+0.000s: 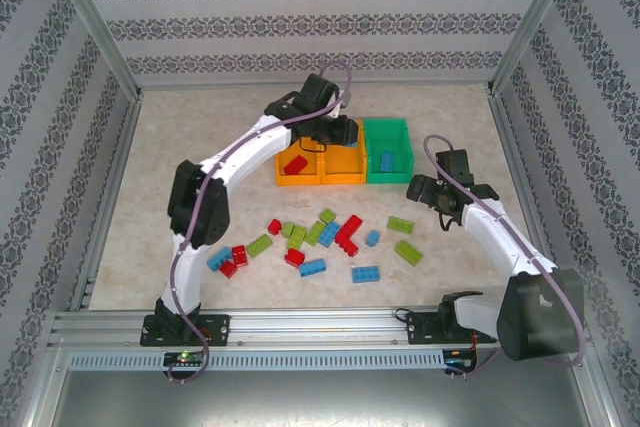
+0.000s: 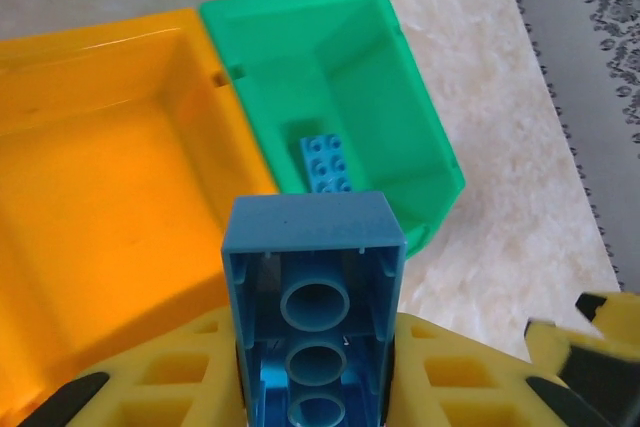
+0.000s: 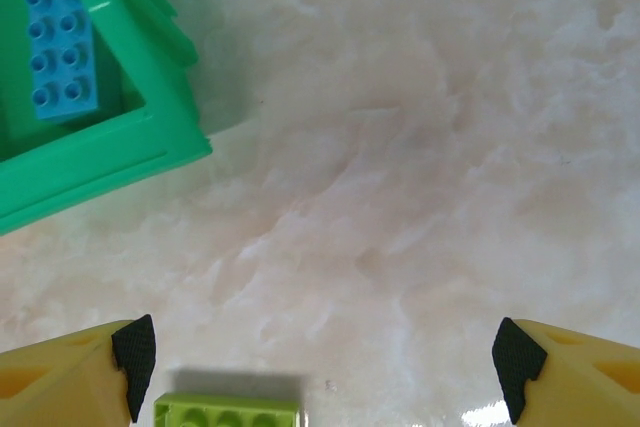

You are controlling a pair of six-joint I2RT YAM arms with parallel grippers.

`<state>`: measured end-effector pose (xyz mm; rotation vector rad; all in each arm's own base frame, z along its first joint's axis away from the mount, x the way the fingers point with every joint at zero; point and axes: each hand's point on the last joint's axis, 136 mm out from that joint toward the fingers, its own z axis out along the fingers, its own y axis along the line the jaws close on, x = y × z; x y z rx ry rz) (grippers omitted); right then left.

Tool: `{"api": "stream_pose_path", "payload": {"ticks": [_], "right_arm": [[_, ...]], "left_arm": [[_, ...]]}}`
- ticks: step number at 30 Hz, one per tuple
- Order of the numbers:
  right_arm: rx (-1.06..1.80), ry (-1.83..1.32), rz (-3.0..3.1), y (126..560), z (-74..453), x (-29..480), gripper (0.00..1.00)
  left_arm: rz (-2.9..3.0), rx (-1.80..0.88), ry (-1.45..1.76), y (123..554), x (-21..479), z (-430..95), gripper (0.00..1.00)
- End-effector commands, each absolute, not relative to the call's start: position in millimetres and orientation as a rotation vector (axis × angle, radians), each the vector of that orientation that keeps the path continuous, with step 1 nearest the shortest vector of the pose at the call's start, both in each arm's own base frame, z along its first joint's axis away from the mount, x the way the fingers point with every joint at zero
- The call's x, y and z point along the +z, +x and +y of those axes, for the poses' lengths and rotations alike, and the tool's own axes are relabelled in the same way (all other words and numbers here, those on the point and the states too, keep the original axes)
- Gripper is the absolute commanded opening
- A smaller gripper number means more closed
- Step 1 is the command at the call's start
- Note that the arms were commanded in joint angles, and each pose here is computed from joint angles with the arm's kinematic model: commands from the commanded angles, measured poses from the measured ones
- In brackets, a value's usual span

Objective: Sort the legos into containers by color

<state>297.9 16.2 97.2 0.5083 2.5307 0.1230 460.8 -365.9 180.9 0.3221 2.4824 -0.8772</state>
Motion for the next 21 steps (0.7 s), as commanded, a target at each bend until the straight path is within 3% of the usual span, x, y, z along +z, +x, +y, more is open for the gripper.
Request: {"api": "stream_pose_path", "payload": {"ticks": [1, 12, 18, 21], "right_arm": [[0.184, 0.534, 2.521, 284.7, 21.7, 94.6, 0.90], [0.344, 0.370, 2.554, 265.0, 54.6, 97.7, 0.87], [0.322, 0.273, 2.669, 245.9, 86.0, 91.1, 0.84], [0.338, 0.346, 2.731, 234.9, 95.3, 84.5, 0.81]], "left_arm": [[2.372, -1.047, 0.459, 461.5, 202.3, -410.9, 0.23], [2.385, -1.098, 0.415, 485.3, 162.2, -452.7, 0.28], [2.418, -1.079, 0.359, 491.4, 144.4, -452.6, 0.47], [2.428, -1.064, 0.351, 491.0, 145.1, -450.3, 0.63]]}}
